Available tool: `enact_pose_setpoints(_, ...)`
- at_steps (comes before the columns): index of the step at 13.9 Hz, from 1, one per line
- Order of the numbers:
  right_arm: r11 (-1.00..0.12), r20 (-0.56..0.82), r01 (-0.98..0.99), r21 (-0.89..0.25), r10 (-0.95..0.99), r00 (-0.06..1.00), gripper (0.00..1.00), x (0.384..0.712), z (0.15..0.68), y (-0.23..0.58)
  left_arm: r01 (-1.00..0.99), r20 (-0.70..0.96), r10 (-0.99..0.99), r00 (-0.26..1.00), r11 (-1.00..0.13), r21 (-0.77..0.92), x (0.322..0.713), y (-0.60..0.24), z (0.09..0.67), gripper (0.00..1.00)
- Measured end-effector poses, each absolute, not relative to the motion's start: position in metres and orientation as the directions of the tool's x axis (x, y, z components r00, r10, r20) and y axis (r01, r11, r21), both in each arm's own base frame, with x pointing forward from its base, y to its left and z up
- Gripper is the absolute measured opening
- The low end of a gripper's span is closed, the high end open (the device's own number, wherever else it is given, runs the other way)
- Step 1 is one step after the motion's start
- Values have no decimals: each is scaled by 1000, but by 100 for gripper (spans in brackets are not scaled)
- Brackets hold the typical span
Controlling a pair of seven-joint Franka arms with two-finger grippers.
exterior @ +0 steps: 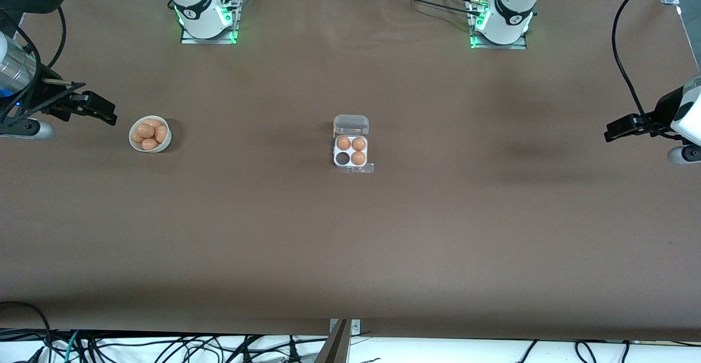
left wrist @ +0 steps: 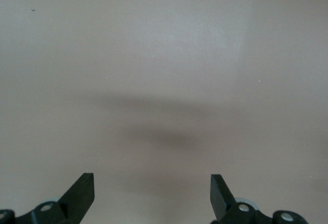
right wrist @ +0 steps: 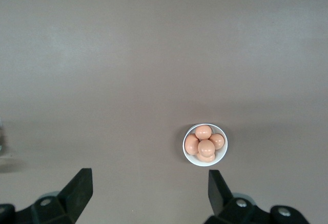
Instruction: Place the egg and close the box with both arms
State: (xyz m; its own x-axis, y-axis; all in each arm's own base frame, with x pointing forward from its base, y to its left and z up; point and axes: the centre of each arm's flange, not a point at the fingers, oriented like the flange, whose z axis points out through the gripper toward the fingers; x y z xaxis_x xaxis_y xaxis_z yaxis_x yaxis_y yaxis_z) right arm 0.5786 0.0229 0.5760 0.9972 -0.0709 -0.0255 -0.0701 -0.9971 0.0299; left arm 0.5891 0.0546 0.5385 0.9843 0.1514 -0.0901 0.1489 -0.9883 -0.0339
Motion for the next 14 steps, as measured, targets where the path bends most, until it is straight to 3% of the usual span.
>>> enact_pose_setpoints(14,-997,-26,-70,29,-71,997,100,579,576,23,153,-71,155,985,-988,-36,591,58,540,100)
